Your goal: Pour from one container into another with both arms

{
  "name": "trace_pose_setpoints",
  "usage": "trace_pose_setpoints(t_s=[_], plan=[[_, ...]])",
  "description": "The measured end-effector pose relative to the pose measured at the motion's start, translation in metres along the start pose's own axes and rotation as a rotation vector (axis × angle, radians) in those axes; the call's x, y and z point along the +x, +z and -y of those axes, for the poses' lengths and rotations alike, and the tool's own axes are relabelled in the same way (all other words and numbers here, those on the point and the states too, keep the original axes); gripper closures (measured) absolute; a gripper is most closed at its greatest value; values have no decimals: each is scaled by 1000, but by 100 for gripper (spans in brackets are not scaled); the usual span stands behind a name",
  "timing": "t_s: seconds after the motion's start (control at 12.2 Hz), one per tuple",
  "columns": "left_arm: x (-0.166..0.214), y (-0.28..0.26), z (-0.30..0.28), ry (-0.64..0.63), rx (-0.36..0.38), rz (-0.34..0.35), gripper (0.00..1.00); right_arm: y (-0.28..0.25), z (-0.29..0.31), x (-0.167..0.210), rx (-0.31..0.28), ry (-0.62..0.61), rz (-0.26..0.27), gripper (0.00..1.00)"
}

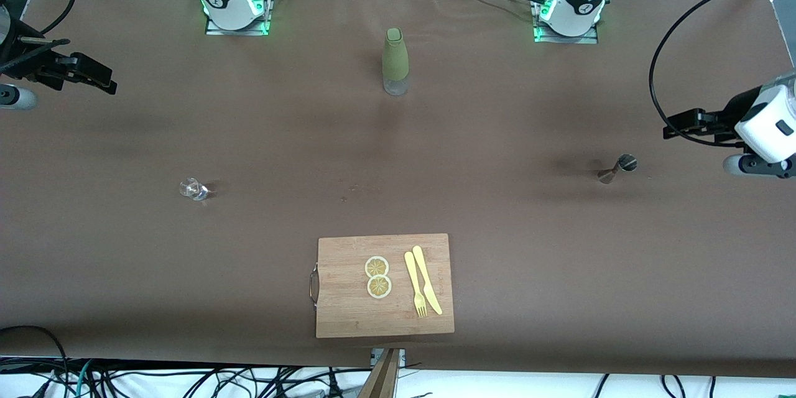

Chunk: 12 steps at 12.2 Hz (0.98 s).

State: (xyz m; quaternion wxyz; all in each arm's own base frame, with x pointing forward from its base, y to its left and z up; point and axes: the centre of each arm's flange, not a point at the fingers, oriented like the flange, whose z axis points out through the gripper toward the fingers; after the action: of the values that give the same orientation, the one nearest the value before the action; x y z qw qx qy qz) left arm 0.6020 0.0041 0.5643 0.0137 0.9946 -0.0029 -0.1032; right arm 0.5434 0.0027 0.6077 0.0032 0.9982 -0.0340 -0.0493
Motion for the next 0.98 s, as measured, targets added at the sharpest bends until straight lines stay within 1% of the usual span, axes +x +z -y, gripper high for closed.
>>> trace_pose_setpoints(t_s=[0.33,0.74,0.98], plan=[[-18,-8,-2,-7,2,-5,0,0,0,1,0,0,-5,0],[-20,2,-1,-10,1,17,0,-1,0,2,1,0,-16,0],[-20,-1,-1,-8,2,3,0,-2,0,2,1,0,-18,0]])
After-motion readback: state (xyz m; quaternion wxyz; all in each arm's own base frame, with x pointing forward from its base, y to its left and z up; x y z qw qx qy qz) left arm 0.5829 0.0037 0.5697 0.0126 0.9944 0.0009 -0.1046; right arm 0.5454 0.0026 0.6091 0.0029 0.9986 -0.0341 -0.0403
